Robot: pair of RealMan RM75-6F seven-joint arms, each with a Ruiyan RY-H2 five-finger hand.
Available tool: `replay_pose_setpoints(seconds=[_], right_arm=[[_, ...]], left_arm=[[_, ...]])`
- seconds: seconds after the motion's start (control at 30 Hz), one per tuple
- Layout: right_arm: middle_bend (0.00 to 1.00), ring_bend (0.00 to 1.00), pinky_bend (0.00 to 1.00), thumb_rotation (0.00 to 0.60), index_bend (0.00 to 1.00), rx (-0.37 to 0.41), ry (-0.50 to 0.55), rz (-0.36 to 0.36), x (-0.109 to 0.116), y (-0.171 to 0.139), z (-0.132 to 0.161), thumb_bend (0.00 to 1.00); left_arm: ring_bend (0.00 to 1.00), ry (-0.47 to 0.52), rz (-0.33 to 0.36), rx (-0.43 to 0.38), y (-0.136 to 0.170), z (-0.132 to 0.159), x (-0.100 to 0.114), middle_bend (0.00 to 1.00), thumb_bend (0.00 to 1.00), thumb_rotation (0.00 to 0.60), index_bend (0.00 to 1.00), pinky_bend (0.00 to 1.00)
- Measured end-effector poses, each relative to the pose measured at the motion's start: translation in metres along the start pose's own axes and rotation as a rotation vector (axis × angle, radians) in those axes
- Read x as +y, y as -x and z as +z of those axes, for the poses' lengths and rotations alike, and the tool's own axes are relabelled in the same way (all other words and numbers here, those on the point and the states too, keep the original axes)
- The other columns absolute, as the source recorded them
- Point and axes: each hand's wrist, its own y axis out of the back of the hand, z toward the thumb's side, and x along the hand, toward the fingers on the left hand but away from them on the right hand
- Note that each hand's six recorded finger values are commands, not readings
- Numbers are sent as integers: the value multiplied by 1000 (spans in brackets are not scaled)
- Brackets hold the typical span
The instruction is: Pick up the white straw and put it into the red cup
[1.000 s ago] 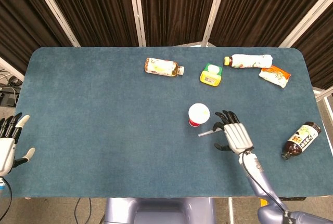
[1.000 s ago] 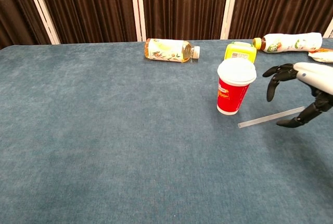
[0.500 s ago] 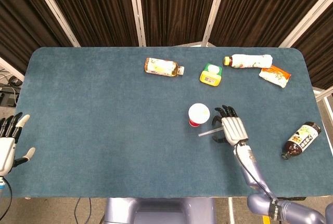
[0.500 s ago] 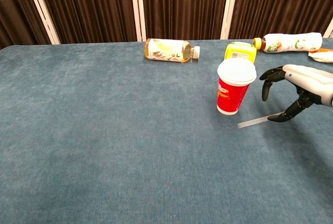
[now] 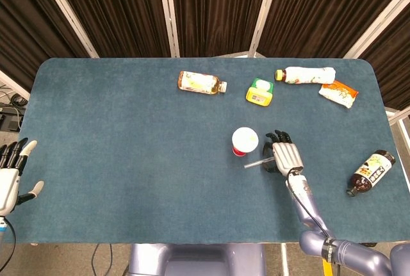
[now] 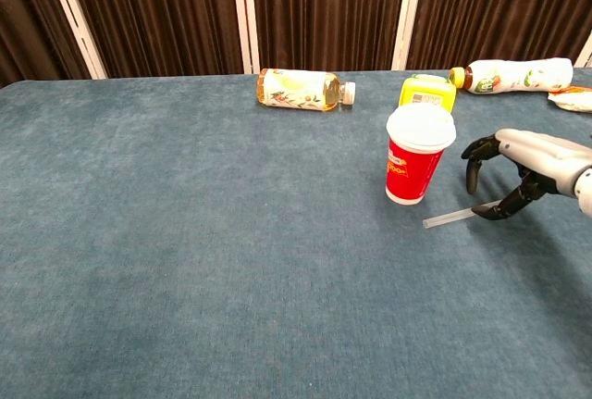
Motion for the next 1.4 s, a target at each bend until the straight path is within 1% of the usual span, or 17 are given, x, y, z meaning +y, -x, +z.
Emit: replay_pose_setpoints(seconds=[0.4,0.63,0.93,1.4], right_arm=[[155,0,0,600,518,-3,8,14,-9,1,3,312],[155,0,0,600,518,-11,-7,31,-15,1,2,313],[159,0,0,600,533,-19,3,27,-16,2,1,345],[168,0,0,600,550,-42,27,32,-20,-2,-5,372]], left_arm=[[0,0,0,-1,0,0,0,0,296,600,62,0],[0,2,-2,-2,-1,0,0,0,296,600,63,0],[0,-1,-5,-10,-2,1,0,0,296,600,63,0],[0,-8,-19,-46,-12,7,1,0,296,600,66,0]])
